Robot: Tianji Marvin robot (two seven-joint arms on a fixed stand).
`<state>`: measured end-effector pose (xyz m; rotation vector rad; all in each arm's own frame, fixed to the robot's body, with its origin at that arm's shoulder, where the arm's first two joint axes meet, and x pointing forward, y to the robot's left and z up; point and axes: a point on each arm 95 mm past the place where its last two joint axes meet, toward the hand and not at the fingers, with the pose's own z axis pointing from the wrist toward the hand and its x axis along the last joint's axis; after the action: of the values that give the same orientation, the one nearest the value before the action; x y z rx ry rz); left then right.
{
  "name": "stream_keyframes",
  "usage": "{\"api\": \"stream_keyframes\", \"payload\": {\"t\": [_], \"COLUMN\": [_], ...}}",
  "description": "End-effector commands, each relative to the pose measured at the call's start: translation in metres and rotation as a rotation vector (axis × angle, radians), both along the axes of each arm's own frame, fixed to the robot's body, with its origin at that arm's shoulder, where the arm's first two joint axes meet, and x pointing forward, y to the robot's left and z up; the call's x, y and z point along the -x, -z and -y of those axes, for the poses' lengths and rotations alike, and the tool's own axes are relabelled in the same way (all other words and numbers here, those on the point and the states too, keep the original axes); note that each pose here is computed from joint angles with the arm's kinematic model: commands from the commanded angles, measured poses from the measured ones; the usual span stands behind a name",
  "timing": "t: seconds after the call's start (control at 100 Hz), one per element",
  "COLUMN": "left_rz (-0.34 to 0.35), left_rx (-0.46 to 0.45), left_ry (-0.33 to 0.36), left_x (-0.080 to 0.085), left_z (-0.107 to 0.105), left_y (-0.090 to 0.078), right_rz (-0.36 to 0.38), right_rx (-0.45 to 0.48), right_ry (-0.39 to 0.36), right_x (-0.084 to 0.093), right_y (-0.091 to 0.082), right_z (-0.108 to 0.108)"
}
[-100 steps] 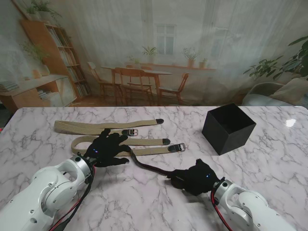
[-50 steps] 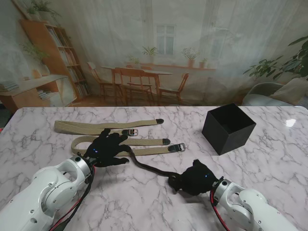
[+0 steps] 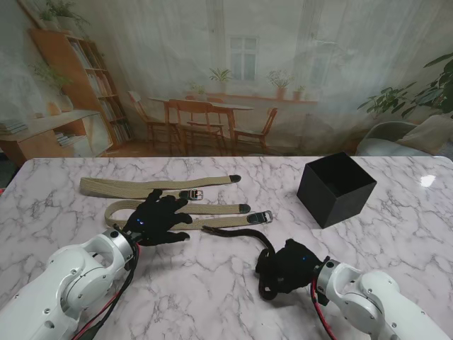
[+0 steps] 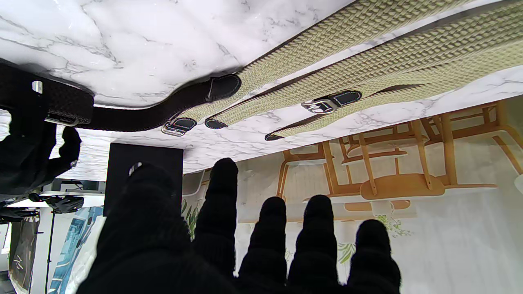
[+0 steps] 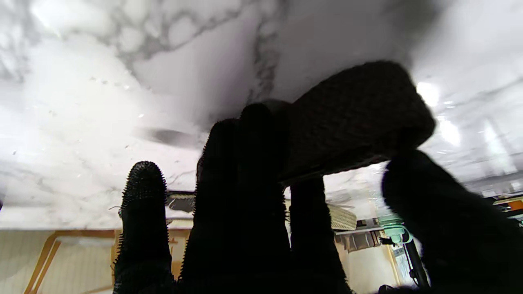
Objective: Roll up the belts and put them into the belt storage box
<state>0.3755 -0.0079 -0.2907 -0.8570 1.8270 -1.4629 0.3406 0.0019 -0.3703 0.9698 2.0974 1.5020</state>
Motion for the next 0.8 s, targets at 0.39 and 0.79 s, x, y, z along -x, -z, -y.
{"api": "stream_keyframes", "payload": {"t": [0.39, 0.79], "left_rz": [-0.010, -0.013], "left_rx": [-0.005, -0.004], "left_ry": [0.001, 0.000], "left_x": [0.001, 0.001], "left_z": [0.001, 0.001], "left_y": [0.002, 0.002], "right_rz": [-0.022, 0.037], "right_rx": [0.109, 0.062], "right_ry": [-0.001, 0.062], "right_x": [0.007, 0.007], "right_y": [0.000, 0.018], "right_z": [0.003, 0.000]}}
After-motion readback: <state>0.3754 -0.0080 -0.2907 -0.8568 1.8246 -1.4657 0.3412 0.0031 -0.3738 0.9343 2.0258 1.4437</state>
